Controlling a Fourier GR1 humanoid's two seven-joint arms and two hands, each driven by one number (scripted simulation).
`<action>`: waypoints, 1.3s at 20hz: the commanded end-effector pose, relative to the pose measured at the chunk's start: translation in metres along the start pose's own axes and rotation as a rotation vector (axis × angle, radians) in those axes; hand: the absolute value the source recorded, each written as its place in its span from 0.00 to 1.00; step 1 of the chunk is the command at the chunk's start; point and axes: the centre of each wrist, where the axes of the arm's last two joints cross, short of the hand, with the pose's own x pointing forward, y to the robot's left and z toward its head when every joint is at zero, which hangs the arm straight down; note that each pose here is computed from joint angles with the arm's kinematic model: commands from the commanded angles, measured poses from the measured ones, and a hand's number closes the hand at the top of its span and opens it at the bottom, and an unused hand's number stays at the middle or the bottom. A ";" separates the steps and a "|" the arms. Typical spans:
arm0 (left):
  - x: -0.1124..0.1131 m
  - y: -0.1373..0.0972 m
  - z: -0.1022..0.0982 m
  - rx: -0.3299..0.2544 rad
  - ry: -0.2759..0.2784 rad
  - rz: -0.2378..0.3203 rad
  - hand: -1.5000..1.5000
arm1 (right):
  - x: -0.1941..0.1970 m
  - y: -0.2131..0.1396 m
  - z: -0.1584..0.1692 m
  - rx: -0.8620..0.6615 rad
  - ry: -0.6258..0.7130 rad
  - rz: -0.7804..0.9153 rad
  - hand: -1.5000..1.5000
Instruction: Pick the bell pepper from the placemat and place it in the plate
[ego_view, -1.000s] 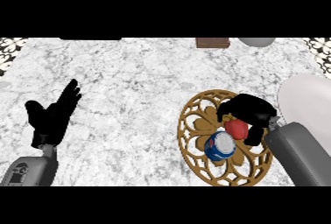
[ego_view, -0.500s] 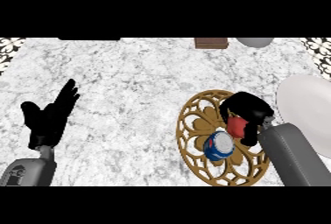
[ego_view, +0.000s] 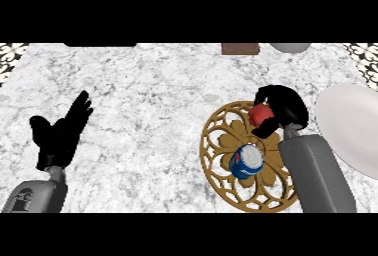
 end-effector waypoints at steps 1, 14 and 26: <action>0.000 -0.003 0.000 0.007 -0.009 0.009 0.50 | 0.023 -0.009 0.005 -0.316 0.079 -0.045 1.00; 0.004 -0.004 -0.009 0.003 0.013 0.004 0.50 | -0.004 -0.077 0.030 -0.786 0.352 -0.148 1.00; 0.001 0.013 0.010 -0.001 -0.002 -0.019 0.50 | -0.153 -0.119 0.047 -0.819 0.496 -0.187 1.00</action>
